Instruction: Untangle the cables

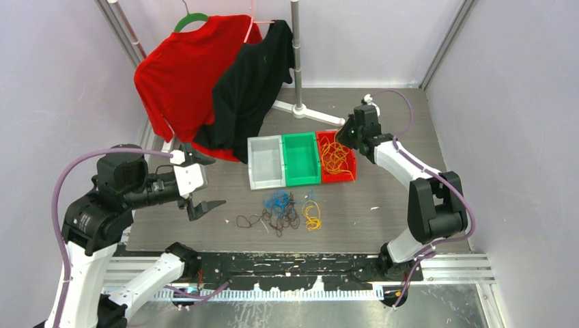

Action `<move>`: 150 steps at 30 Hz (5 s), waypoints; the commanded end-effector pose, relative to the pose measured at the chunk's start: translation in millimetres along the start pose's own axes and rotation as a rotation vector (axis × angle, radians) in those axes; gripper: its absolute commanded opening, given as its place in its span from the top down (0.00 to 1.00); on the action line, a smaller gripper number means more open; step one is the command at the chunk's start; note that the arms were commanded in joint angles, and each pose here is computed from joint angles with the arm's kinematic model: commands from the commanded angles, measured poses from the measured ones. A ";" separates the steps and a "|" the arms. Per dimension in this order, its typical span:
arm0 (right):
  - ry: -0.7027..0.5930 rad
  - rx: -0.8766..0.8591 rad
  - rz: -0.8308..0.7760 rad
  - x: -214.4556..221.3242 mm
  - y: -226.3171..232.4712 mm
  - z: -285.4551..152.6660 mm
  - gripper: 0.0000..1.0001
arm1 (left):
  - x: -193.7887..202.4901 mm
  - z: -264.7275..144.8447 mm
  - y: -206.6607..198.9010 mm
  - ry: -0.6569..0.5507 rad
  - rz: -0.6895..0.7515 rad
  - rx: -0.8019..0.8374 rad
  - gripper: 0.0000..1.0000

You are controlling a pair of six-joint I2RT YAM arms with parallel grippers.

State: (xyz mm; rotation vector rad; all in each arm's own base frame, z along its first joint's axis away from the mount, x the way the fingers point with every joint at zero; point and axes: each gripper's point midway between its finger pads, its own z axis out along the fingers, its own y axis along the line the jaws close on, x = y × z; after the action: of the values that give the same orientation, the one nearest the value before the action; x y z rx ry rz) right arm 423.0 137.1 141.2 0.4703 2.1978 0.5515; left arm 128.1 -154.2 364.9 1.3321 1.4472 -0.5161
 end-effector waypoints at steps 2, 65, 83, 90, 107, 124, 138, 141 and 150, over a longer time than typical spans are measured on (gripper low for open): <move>-0.078 0.081 -0.032 -13.0 -19.4 2.7 0.99 | -7.7 -2.4 4.9 -0.024 0.041 -0.022 0.00; 0.115 0.149 -0.240 51.0 -20.7 45.5 0.82 | -4.3 -10.0 4.0 -0.004 0.079 -0.044 0.01; 0.010 0.073 -0.282 -33.9 47.6 -43.5 0.39 | -3.2 -5.0 8.5 0.004 -0.007 -0.058 0.01; -0.059 0.024 -0.238 -39.7 54.1 -77.3 0.00 | 0.2 -0.2 12.1 0.024 -0.079 -0.065 0.01; 0.271 -0.013 -0.245 160.1 31.9 -97.4 0.72 | 18.3 8.0 14.2 0.055 -0.111 -0.089 0.00; 0.485 0.020 -0.253 239.2 -11.7 -90.3 0.60 | 17.6 3.0 7.0 0.048 -0.096 -0.075 0.01; 0.427 -0.146 -0.274 200.2 42.0 -136.9 0.99 | 18.4 3.5 1.2 0.035 -0.100 -0.057 0.00; 0.419 -0.213 -0.281 186.2 62.9 -156.6 0.99 | 19.1 5.8 -0.2 0.026 -0.101 -0.049 0.00; 0.478 -0.049 -0.305 214.5 17.2 -148.4 0.47 | 21.0 6.9 -2.2 0.027 -0.104 -0.040 0.00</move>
State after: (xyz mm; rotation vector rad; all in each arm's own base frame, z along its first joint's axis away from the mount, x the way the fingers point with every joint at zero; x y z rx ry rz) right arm 198.9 237.8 143.5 -0.0596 2.5189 0.6976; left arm 132.5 -147.1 331.5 1.2402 1.6145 -0.5321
